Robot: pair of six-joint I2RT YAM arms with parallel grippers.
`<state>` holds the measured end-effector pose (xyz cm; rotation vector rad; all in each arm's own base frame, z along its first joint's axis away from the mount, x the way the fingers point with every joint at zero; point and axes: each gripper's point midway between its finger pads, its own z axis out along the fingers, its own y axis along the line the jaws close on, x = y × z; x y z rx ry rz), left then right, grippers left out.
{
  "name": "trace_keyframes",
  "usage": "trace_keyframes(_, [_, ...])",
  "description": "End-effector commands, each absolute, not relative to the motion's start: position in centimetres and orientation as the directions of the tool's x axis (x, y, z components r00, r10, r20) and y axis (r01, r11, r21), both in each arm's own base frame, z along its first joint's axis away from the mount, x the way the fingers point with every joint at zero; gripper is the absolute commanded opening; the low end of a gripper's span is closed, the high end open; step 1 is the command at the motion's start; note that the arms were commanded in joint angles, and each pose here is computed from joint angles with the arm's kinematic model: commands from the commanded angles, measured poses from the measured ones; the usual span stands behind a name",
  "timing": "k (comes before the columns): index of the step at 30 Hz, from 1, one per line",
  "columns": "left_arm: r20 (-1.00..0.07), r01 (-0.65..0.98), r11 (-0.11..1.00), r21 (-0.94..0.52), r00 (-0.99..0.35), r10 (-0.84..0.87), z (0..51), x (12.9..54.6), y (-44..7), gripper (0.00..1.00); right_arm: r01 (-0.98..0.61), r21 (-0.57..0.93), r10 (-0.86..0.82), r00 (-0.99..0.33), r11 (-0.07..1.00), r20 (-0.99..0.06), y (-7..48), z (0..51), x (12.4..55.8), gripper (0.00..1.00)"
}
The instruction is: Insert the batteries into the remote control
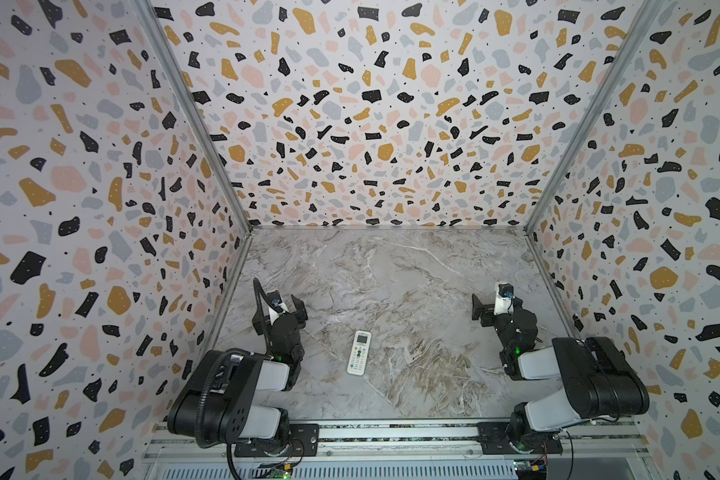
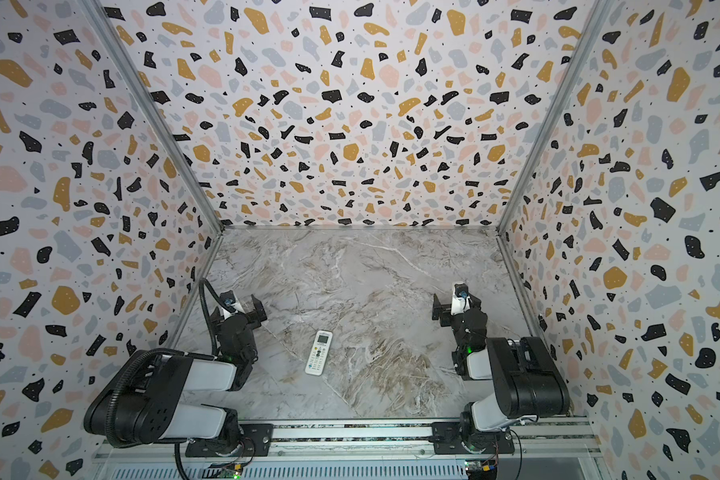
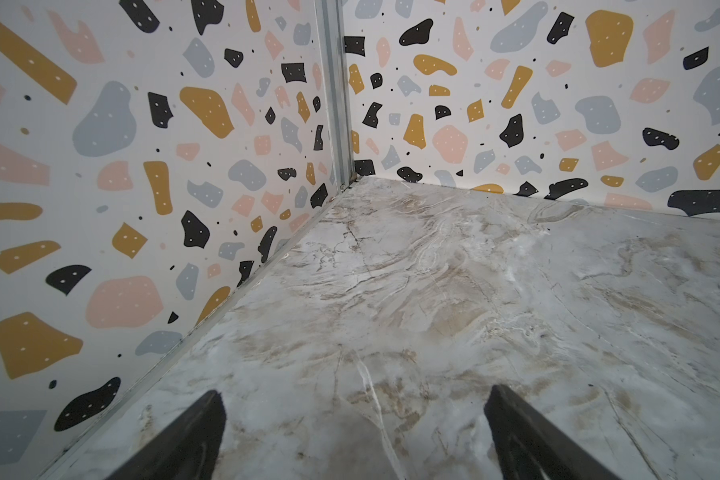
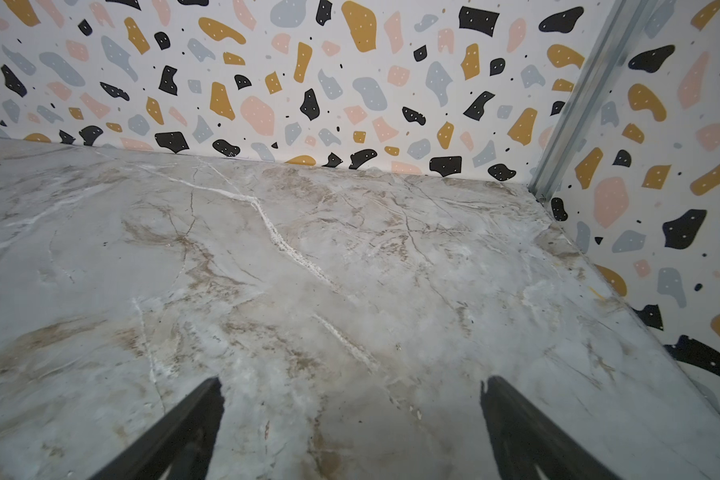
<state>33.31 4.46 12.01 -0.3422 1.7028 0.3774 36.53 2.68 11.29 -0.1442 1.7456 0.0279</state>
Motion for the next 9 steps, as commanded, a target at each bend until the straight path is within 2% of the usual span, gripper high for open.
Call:
trace_keyframes(1, [-0.995,-0.438,0.899,0.025,-0.093,-0.018,13.61,33.39,4.63,1.0,-0.105,-0.073,-0.088,-0.151,0.992,-0.985,2.65,12.18,37.04,0.99])
trace_keyframes(9, [-0.995,-0.438,0.899,0.026,-0.094,-0.017,13.62,33.39,4.63,0.99,-0.103,-0.075,-0.091,-0.153,0.992,-0.984,2.68,12.1,37.02,0.99])
